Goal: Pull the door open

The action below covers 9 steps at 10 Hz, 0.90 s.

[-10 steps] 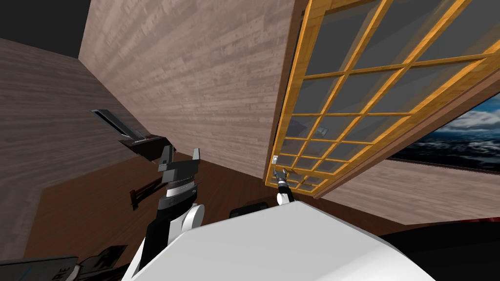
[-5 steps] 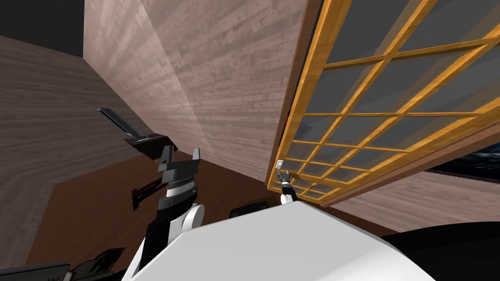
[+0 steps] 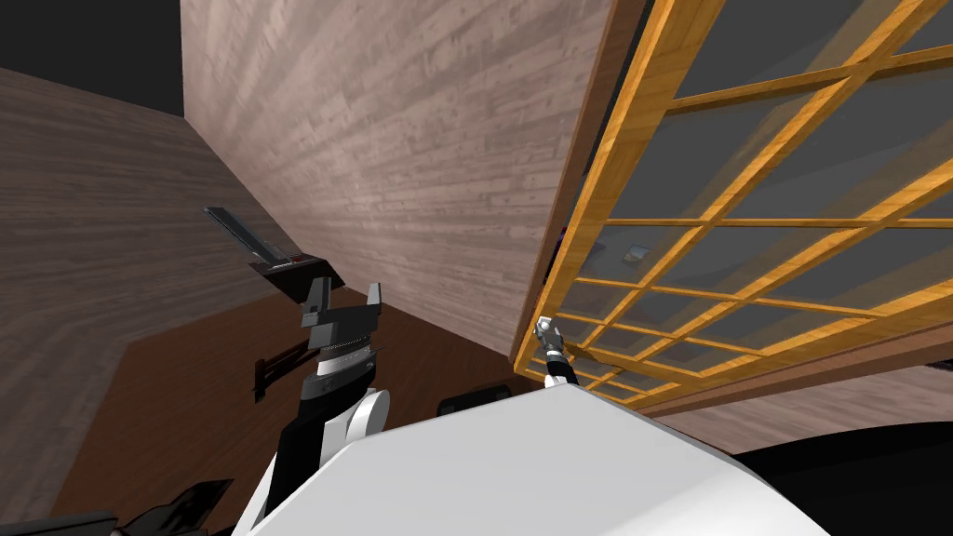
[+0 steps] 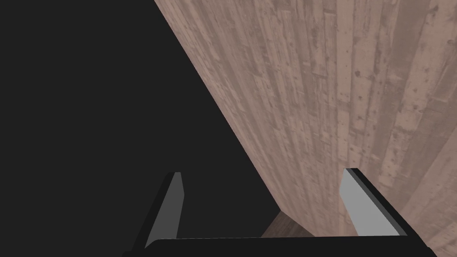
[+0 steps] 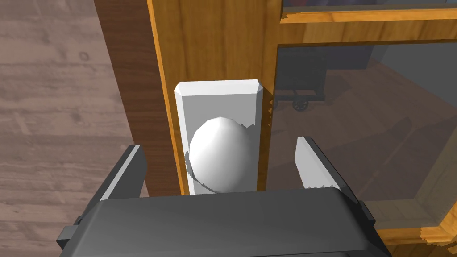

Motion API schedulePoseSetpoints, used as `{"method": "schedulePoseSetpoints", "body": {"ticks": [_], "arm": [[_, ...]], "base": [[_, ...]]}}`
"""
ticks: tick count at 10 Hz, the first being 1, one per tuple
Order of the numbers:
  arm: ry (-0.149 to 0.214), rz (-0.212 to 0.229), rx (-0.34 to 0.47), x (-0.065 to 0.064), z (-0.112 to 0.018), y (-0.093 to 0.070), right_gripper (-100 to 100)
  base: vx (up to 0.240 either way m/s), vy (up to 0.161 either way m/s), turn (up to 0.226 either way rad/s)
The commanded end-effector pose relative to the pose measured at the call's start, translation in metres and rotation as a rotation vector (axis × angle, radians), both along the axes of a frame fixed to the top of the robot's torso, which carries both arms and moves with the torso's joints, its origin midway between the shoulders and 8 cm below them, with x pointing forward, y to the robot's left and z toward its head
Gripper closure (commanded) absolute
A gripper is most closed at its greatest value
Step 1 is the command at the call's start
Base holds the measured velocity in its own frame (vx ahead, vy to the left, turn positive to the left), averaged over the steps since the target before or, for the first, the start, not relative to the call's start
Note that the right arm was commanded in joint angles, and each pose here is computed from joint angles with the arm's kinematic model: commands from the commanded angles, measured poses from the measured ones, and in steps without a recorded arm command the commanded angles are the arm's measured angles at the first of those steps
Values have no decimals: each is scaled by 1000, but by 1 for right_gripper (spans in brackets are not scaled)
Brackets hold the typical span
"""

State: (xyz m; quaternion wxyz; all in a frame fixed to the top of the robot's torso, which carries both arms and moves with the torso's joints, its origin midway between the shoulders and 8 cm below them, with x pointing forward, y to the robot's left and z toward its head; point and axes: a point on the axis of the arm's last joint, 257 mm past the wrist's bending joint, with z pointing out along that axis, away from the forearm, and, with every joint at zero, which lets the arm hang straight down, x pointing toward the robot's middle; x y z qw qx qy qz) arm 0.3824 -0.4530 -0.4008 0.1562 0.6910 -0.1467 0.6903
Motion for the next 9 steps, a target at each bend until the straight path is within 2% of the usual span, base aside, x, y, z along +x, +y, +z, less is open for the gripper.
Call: {"method": "schedulePoseSetpoints", "body": {"ticks": [1, 2, 7, 9], "arm": [[0, 0, 0, 0, 0, 0, -100], [0, 0, 0, 0, 0, 0, 100], [0, 0, 0, 0, 0, 0, 100], [2, 29, 1, 0, -1, 4, 100]], "base": [[52, -16, 10], [0, 0, 0], [-9, 2, 1], [-134, -9, 76]]}}
